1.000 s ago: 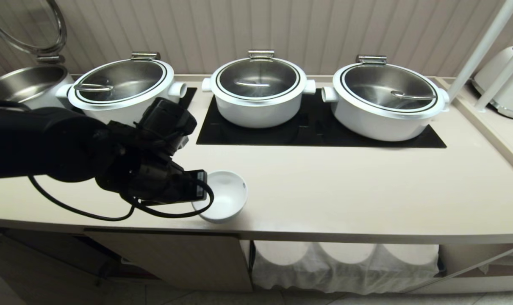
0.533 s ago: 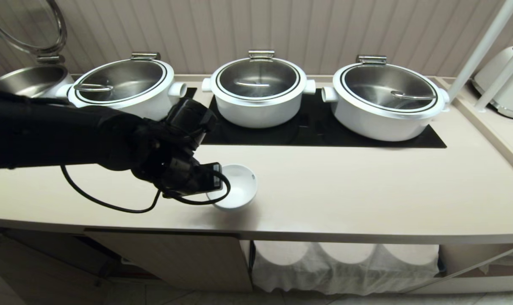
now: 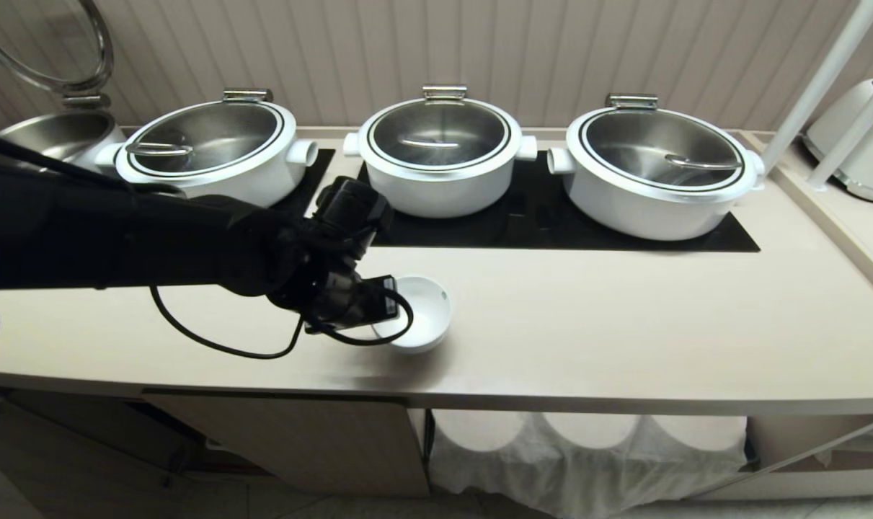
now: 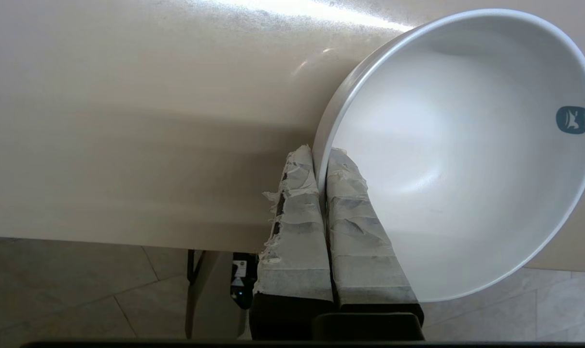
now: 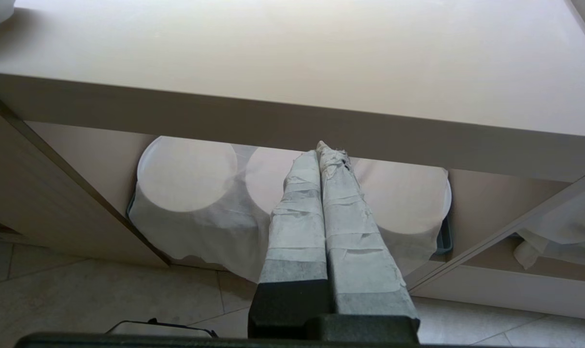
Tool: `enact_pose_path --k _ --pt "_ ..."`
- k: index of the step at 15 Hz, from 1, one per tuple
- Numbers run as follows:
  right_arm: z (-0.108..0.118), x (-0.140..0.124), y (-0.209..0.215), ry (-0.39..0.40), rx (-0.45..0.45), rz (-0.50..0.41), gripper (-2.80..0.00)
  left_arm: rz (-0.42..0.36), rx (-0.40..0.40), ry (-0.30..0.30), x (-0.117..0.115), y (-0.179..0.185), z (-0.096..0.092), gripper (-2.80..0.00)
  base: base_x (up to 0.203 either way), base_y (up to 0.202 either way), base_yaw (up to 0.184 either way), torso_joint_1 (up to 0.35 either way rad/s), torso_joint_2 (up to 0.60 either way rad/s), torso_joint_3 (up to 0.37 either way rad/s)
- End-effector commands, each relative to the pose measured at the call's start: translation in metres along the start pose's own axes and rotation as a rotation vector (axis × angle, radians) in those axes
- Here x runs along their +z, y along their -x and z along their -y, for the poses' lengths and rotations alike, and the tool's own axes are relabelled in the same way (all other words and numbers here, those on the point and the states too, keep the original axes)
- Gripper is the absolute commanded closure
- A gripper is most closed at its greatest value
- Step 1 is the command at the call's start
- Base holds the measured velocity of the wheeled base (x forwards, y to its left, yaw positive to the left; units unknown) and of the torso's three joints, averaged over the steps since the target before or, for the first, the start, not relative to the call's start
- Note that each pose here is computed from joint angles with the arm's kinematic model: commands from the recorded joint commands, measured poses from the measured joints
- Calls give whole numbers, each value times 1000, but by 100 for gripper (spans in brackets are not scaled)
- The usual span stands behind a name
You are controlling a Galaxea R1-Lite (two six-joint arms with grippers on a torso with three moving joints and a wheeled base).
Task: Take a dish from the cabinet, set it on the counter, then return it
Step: Place it on the table
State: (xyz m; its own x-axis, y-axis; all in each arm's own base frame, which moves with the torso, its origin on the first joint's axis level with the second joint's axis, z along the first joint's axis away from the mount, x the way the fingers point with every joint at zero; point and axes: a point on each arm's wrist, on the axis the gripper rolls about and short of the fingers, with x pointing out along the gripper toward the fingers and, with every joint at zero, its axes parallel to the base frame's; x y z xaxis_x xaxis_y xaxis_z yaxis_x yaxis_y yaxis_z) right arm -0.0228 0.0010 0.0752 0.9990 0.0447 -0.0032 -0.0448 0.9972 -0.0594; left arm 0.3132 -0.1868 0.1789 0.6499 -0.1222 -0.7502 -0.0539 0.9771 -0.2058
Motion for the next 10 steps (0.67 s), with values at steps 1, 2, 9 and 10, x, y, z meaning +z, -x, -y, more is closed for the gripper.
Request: enact_pose_path --k 1,2,9,10 --pt "0 0 0 0 1 0 0 -4 1 -1 0 -4 3 0 0 0 0 0 0 0" --pt "0 0 0 2 1 0 0 -1 -1 1 1 -6 5 0 0 0 0 0 0 0" --pt "0 0 0 0 3 -1 0 -9 4 -2 2 -14 7 0 0 0 0 0 0 0" --pt "0 0 0 1 1 -1 0 -8 4 -1 2 -14 7 0 0 0 0 0 0 0"
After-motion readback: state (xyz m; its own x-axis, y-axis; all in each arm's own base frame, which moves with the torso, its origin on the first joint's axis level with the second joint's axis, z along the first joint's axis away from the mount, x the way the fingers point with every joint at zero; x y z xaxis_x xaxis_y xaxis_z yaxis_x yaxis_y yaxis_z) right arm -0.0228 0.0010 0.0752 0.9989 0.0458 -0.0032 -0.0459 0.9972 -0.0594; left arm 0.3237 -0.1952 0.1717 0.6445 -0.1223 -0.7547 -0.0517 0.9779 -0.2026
